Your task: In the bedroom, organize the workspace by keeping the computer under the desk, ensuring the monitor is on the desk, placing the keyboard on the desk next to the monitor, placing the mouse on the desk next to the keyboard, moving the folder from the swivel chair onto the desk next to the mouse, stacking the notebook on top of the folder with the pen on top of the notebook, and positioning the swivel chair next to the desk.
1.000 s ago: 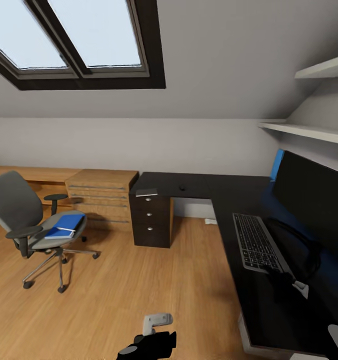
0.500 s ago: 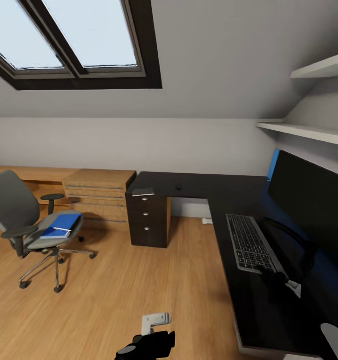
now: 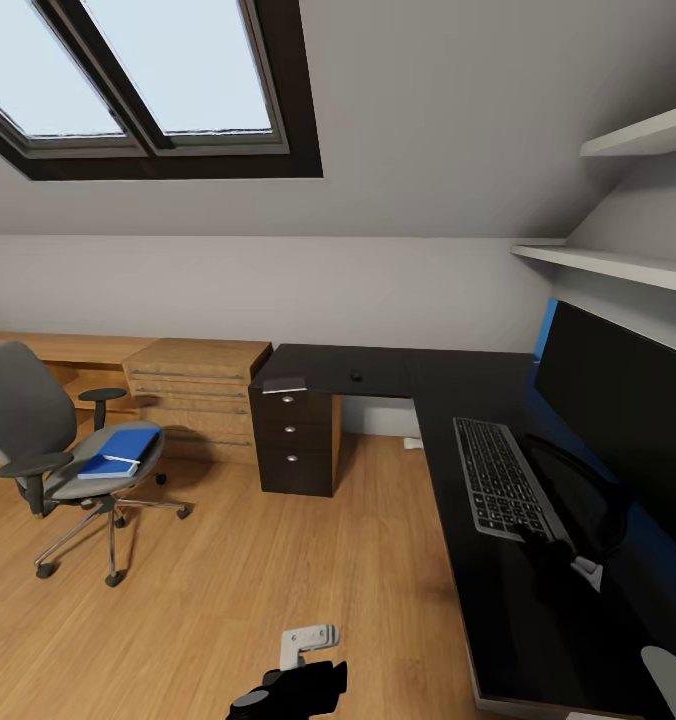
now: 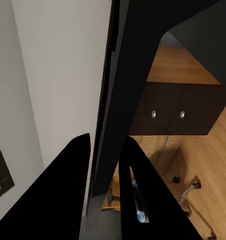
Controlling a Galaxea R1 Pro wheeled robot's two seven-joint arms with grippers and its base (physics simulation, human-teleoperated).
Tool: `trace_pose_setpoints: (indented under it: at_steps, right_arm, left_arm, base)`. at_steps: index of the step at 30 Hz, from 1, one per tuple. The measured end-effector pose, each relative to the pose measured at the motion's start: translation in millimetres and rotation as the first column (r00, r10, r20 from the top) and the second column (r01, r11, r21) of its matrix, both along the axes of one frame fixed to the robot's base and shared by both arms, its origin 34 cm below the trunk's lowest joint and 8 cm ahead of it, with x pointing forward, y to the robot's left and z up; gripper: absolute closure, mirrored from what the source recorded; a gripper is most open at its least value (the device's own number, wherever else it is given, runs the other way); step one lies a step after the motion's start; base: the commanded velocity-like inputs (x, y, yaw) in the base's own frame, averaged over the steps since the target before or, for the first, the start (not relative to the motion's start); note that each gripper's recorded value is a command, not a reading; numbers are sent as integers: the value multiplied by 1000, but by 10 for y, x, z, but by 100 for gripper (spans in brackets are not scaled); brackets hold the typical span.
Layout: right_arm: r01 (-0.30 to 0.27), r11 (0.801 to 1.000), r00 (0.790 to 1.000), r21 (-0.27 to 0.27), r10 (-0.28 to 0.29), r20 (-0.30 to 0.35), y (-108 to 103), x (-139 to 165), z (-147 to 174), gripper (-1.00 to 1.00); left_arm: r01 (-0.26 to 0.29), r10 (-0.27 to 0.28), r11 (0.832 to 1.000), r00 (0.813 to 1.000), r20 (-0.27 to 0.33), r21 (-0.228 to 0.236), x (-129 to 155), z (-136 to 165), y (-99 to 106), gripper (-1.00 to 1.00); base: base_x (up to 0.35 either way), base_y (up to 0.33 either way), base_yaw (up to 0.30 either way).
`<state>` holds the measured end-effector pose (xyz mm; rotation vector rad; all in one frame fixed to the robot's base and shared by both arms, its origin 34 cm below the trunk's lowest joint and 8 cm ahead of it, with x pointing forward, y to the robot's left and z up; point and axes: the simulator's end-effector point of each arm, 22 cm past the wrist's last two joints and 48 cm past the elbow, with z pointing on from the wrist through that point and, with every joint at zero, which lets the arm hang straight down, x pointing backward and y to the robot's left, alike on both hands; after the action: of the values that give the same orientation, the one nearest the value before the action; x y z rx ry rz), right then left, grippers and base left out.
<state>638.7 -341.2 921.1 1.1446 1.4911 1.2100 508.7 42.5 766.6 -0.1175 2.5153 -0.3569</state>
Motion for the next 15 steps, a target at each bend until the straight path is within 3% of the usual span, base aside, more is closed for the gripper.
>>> trace_pose_setpoints:
  at_steps: [3, 15]
  right_arm:
    - [-2, 999, 1000, 52, 2, 13, 74, 5, 31, 100]
    - [1, 998, 1000, 60, -1, 14, 74, 5, 30, 100]
  left_arm:
    - [0, 0, 1000, 1000, 0, 1, 1, 0, 1, -100]
    - [0, 0, 1000, 1000, 2, 1, 3, 4, 0, -100]
  base:
    - [0, 0, 0]
    - [0, 0, 0]
